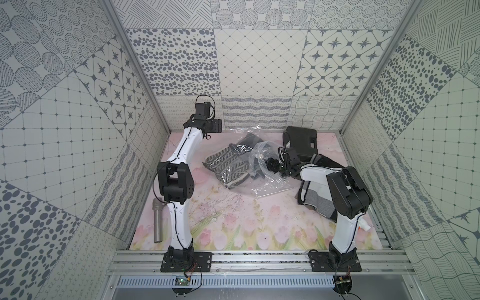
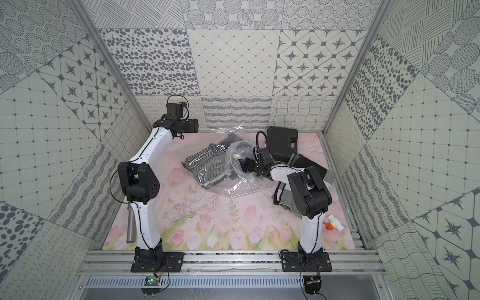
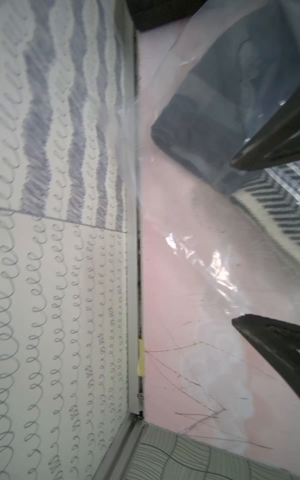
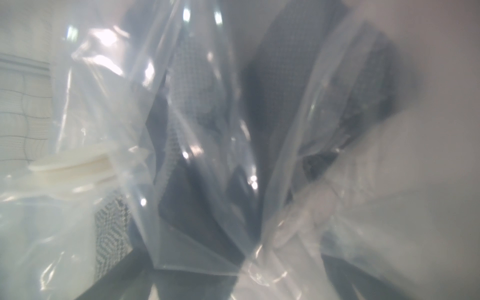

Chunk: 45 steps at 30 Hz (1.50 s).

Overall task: Take the blanket out of the vacuum bag
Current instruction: Take out the blanket from the vacuum bag.

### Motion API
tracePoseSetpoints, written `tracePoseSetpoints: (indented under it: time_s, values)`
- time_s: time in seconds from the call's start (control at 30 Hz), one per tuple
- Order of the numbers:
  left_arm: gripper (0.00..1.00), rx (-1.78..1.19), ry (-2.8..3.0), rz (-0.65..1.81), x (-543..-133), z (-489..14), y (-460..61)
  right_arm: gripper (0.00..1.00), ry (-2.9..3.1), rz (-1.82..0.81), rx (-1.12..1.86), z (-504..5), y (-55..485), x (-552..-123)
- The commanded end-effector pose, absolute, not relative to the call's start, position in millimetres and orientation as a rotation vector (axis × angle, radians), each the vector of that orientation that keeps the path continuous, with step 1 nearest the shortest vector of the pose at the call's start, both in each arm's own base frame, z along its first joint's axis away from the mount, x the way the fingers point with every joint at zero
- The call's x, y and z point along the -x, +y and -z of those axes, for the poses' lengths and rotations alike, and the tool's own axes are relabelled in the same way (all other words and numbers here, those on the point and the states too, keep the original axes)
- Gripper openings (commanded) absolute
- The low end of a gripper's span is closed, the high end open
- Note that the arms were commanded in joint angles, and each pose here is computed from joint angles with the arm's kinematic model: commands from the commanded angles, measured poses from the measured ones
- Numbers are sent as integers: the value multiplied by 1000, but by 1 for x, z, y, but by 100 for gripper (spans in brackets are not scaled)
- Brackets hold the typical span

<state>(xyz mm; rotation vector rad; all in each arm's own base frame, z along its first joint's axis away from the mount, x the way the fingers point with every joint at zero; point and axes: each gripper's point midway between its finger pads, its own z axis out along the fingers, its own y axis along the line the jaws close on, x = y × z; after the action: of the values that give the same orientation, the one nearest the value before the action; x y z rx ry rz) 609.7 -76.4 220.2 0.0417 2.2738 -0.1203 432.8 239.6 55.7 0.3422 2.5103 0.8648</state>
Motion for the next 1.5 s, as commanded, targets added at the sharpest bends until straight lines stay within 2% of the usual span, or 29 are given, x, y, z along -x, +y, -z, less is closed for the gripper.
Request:
tracePoseSetpoints:
  time_s: [0.0,0.13,0.33,0.7,0.9,1.0,1.13,1.27,1.37,1.47]
  values:
    - [88,50,2654,393,-577,-142,-79,99,2543,-868,-390,-42,234,-426]
    - [93,-42,2714,566,-554,-128,-102,99,2547,-880,-390,-40,234,-428]
    - [94,-375,2731,338,-538,-97,-81,99,2564,-918,-386,-32,240,-430]
    - [91,-464,2733,252,-541,-65,-71,99,2580,-938,-382,-26,243,-432]
    - [86,-452,2780,44,-549,-32,-59,99,2584,-948,-387,-24,242,-431]
    - [80,-399,2787,-4,-555,-20,-53,99,2582,-943,-389,-26,238,-431]
    - [66,-395,2815,-13,-555,-6,-51,99,2584,-938,-408,-23,231,-431]
    - [34,-394,2851,26,-550,10,-54,99,2587,-944,-416,-21,229,-431]
    - [1,-370,2867,31,-547,17,-53,99,2584,-959,-423,-21,230,-433]
    - [0,-347,2850,37,-549,11,-53,99,2586,-962,-422,-22,230,-434]
